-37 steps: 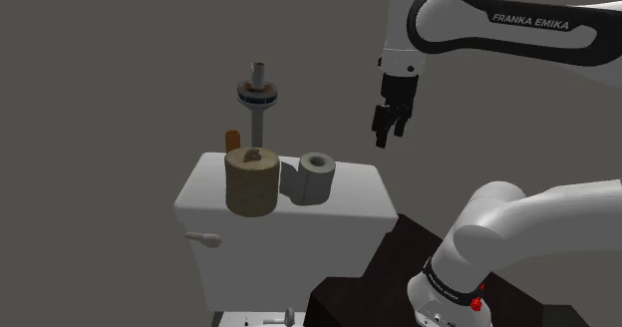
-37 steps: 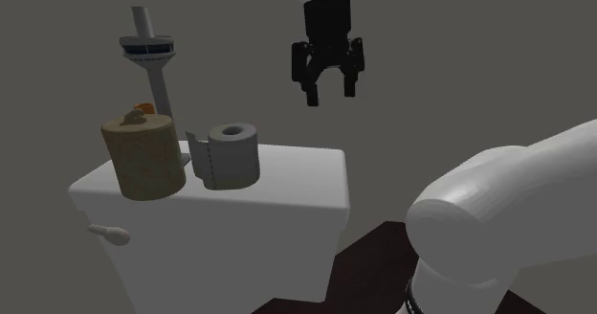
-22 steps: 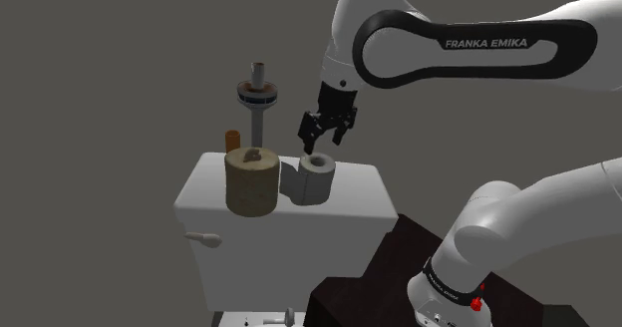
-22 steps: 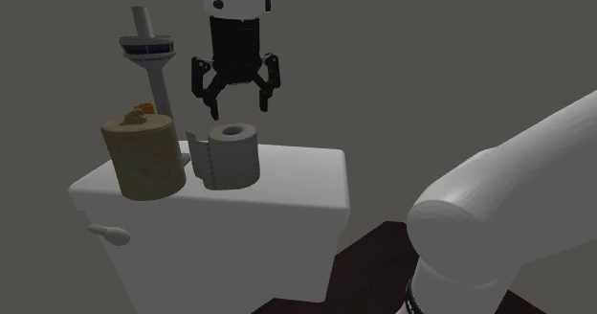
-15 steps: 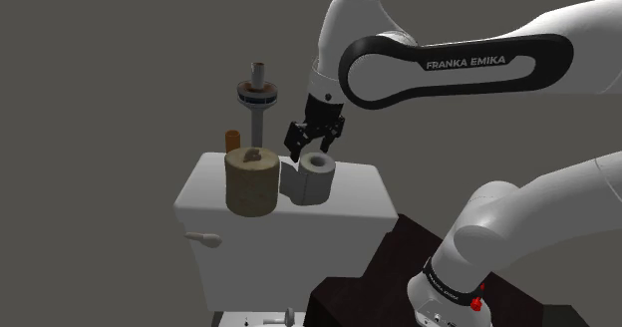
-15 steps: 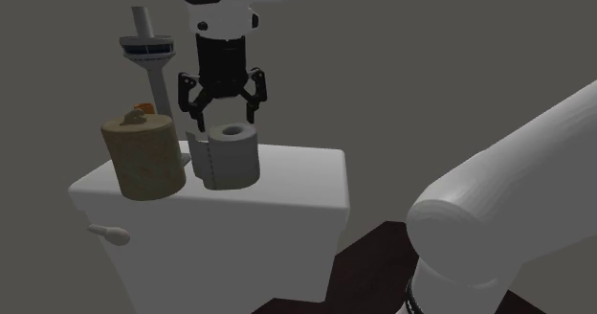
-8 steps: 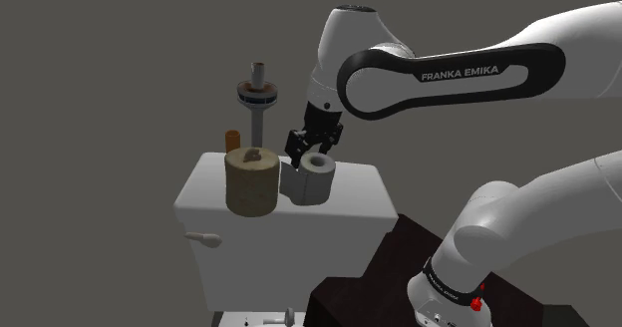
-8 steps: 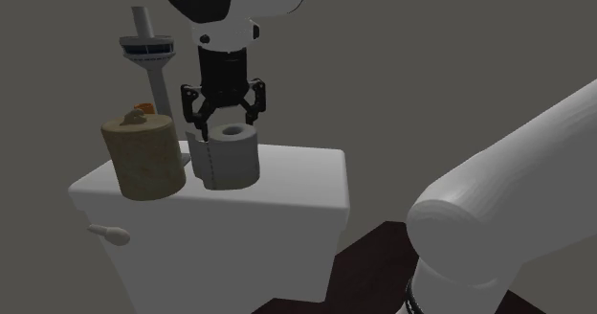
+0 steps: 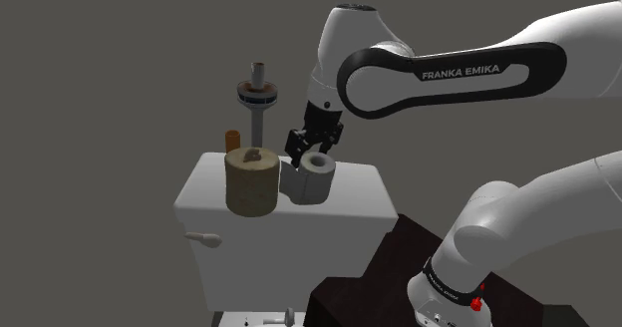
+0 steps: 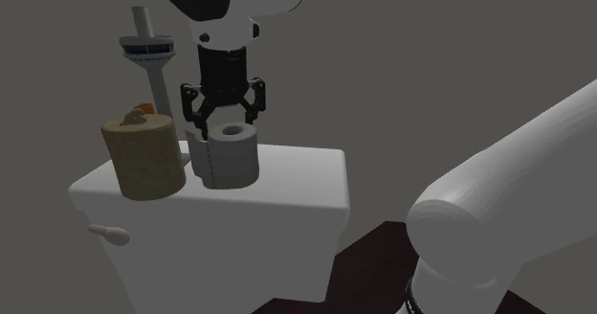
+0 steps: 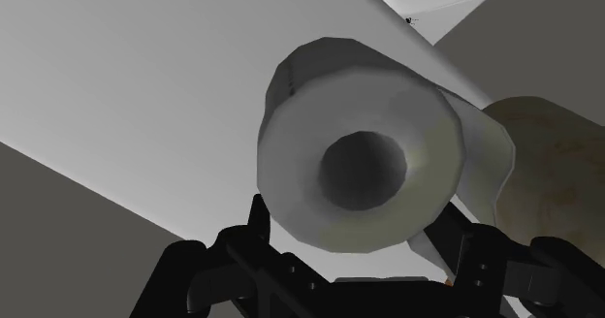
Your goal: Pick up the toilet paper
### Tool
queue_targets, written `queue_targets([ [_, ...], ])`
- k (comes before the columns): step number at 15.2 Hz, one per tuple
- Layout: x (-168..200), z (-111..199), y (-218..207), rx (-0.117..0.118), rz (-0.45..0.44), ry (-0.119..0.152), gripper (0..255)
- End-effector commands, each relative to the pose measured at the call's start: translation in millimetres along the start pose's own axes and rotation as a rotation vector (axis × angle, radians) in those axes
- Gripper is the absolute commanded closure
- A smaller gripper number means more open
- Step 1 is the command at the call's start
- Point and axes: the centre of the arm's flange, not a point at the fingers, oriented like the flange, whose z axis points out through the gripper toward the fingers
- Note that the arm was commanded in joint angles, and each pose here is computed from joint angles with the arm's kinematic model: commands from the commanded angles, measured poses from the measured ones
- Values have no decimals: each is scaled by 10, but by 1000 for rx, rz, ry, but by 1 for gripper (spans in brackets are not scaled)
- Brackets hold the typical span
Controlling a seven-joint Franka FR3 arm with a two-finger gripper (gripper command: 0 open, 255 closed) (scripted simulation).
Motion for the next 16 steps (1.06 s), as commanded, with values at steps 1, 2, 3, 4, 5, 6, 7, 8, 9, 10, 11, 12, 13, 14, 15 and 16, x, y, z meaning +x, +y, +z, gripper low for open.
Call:
queue_targets([
  [1,10,-71,3,0,0,-1,255],
  [2,18,-123,1,0,0,-1,255],
  [3,26,-175,0,0,0,-1,255],
  [4,34,-227,-1,0,0,-1,255],
  [5,41,-279,-2,0,0,-1,255],
  [6,49,-332,-4,0,0,-1,255],
  [7,57,-384,-5,0,0,-1,255],
  [8,64,-436,-6,0,0,-1,255],
  [9,72,-488,-7,0,0,-1,255],
  [10,80,-540,-8,0,0,-1,255],
  [11,87,-593,-9,0,0,-1,255],
  [12,95,-645,-11,0,0,-1,255],
  [13,103,-697,-12,0,0,-1,255],
  [14,110,-749,-13,0,0,-1,255],
  [15,111,-757,-13,0,0,-1,255],
  [16,111,-757,-13,0,0,-1,255],
])
